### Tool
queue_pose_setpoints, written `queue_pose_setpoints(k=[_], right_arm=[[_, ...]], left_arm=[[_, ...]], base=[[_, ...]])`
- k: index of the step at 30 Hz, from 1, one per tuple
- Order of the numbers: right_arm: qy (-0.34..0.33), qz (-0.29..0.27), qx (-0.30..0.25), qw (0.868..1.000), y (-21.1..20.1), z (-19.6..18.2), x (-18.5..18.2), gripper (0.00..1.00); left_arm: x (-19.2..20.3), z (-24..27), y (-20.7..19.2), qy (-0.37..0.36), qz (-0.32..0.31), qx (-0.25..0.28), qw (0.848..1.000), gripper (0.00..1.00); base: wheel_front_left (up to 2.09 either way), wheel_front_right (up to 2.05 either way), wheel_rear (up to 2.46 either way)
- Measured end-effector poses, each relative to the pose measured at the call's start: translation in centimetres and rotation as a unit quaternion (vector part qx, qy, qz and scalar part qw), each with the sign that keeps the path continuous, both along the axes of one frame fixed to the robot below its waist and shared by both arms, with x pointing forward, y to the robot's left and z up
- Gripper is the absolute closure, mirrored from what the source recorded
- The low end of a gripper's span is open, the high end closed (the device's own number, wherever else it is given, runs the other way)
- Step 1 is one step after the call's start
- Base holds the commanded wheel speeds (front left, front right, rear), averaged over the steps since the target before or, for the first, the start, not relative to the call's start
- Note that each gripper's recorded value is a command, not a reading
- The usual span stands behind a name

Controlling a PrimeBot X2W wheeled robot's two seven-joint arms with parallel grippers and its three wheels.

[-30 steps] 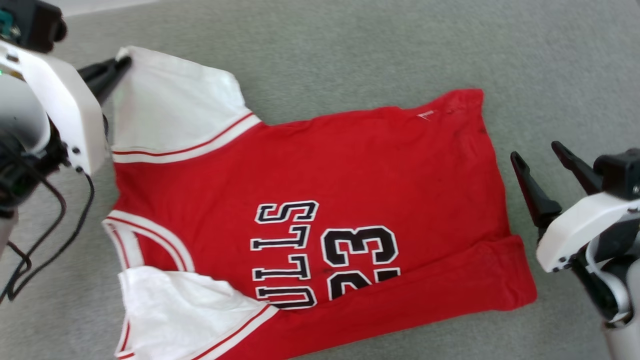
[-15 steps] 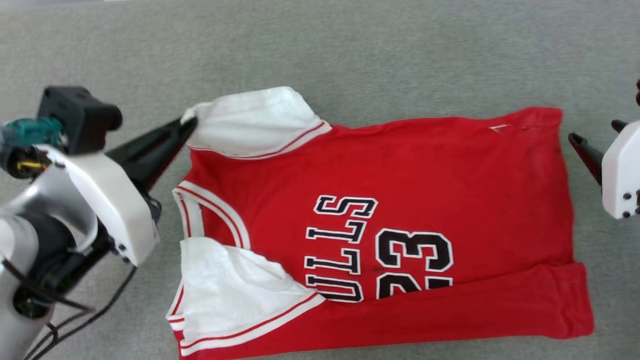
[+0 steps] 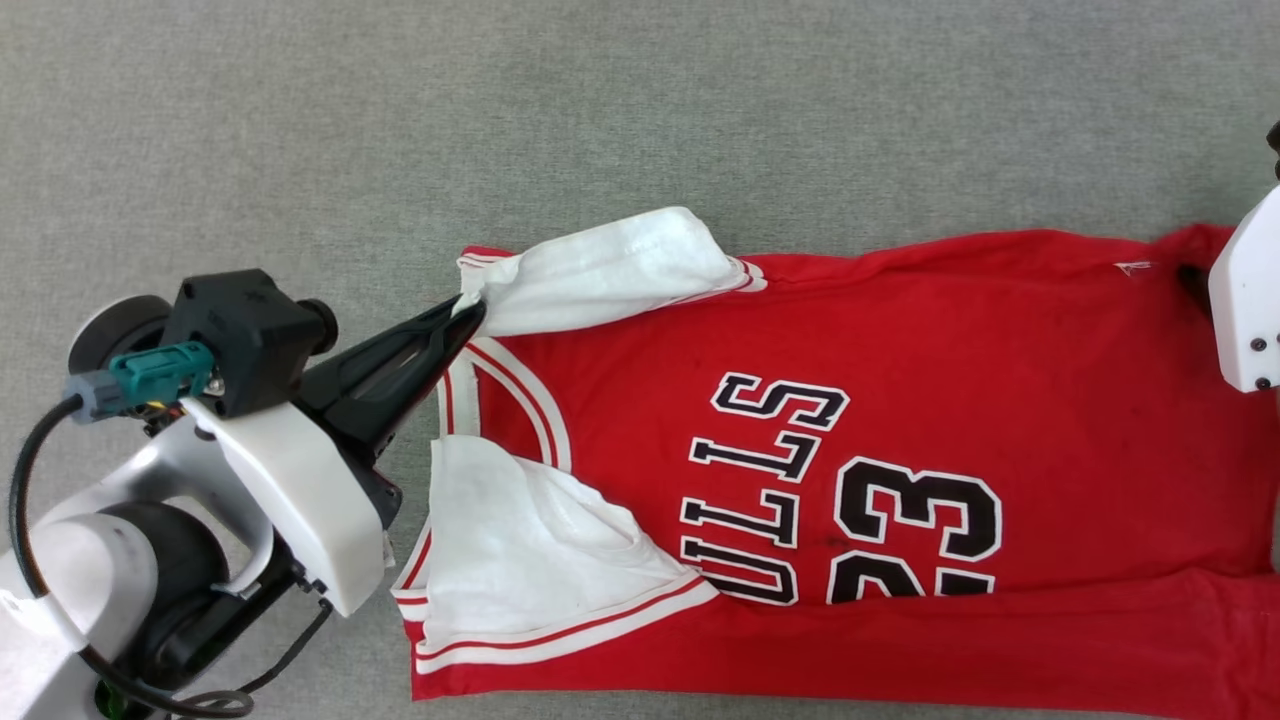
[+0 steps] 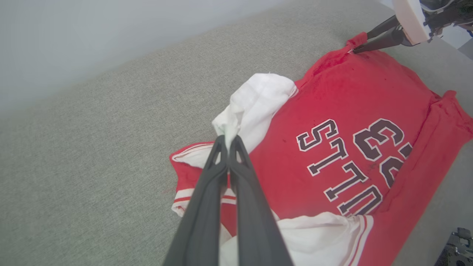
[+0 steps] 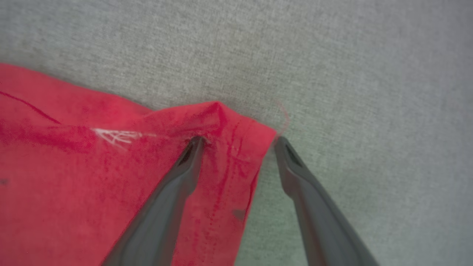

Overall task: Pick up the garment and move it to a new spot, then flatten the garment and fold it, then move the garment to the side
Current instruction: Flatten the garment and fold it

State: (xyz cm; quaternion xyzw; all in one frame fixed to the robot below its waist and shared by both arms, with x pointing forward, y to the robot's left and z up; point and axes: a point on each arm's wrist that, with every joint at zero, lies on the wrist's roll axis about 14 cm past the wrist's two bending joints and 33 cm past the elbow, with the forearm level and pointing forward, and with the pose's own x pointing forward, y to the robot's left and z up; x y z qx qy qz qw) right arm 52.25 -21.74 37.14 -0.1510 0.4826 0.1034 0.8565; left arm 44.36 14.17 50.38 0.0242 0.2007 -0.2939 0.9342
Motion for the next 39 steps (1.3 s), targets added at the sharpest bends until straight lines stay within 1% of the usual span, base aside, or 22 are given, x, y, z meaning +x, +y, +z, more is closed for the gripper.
queue_pose_setpoints(k=[4,5,8,14,21,26,30,34,38,39], right_arm=[[0.019,0.01,-0.003,1.0,0.6,-1.4,0.0,0.0],[0.018,0.015,0.002,1.0,0.9,-1.5,-0.3,1.0],[0.008,0.014,0.019,1.0,1.5,-1.1,-0.6,1.0],[-0.022,0.0,0.036,0.999,0.5,0.8,-1.7,1.0],[-0.1,-0.012,0.066,0.993,-0.7,5.6,-3.2,1.0],[-0.135,-0.019,0.081,0.987,-1.3,7.5,-5.8,1.0],[-0.138,-0.026,0.087,0.986,-1.8,7.5,-8.7,1.0],[-0.126,-0.034,0.096,0.987,-1.8,6.5,-11.5,1.0],[-0.097,-0.035,0.101,0.99,-1.4,4.9,-14.2,1.0],[-0.088,-0.034,0.102,0.99,-1.3,4.4,-14.8,1.0]], left_arm=[[-0.6,-0.9,0.1,0.014,0.007,-0.003,1.0,1.0],[-1.3,-1.3,0.2,0.022,0.014,-0.01,1.0,1.0],[-1.5,-1.3,0.6,0.022,0.027,-0.015,0.999,1.0],[-2.1,-0.8,1.6,0.013,0.058,-0.027,0.998,1.0],[-3.8,0.3,2.6,-0.001,0.091,-0.04,0.995,1.0],[-6.2,0.0,2.5,0.016,0.106,-0.055,0.993,1.0],[-8.2,-0.5,2.4,0.032,0.11,-0.059,0.992,1.0],[-10.1,-1.9,2.3,0.062,0.115,-0.056,0.99,1.0],[-12.1,-4.0,1.7,0.115,0.119,-0.072,0.984,1.0],[-12.5,-4.6,1.6,0.127,0.118,-0.068,0.983,1.0]], base=[[0.0,0.0,0.0],[0.0,0.0,0.0],[0.0,0.0,0.0],[0.0,0.0,0.0],[0.0,0.0,0.0],[0.0,0.0,0.0],[0.0,0.0,0.0],[0.0,0.0,0.0],[0.0,0.0,0.0],[0.0,0.0,0.0]])
